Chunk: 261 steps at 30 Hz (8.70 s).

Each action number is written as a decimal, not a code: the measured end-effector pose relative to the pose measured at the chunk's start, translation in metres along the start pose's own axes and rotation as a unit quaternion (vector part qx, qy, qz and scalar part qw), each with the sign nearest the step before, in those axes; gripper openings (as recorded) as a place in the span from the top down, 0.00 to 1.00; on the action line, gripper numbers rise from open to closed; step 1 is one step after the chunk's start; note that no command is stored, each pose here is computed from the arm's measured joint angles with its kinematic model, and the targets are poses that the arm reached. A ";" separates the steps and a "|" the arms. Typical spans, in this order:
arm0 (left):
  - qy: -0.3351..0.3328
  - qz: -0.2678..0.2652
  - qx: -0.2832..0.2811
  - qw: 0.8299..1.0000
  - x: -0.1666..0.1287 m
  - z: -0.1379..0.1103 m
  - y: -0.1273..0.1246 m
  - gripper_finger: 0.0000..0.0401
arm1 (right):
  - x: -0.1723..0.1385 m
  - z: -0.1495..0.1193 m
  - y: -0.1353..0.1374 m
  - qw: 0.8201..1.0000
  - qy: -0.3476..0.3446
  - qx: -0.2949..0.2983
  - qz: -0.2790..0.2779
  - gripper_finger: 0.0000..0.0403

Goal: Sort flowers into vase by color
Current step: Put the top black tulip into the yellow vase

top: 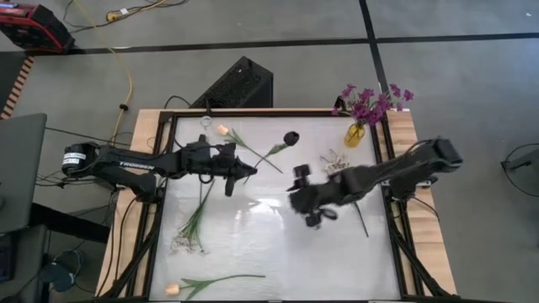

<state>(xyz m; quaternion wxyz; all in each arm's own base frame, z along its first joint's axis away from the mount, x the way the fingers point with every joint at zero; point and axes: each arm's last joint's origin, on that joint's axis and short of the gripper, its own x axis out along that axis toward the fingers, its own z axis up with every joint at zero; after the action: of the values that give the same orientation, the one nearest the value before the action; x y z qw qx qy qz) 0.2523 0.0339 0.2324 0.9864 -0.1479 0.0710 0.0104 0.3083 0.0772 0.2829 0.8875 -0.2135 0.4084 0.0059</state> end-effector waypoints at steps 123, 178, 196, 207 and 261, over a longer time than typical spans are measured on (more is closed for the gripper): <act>0.020 0.095 0.162 0.982 -0.003 -0.005 -0.008 0.53 | -0.091 -0.205 -0.022 0.754 -0.129 0.437 -0.473 0.96; 0.027 0.126 0.164 0.978 -0.005 -0.004 0.004 0.53 | -0.099 -0.255 -0.046 0.719 -0.238 0.322 -0.568 0.96; 0.027 0.126 0.159 0.979 -0.005 -0.004 0.004 0.53 | -0.089 -0.260 -0.046 0.726 -0.214 0.335 -0.561 0.96; 0.033 0.126 0.159 0.979 -0.005 -0.005 0.004 0.53 | -0.081 -0.264 -0.045 0.720 -0.217 0.340 -0.565 0.96; 0.041 0.116 0.166 0.978 -0.005 -0.006 0.004 0.53 | -0.078 -0.270 -0.055 0.785 -0.134 0.429 -0.426 0.54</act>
<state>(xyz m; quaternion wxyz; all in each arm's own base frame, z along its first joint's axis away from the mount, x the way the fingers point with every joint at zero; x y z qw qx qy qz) 0.2466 0.0358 0.2258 0.9856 0.0266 0.1285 0.1065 0.0715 -0.0630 0.2052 0.8455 0.0399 0.1136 -0.5202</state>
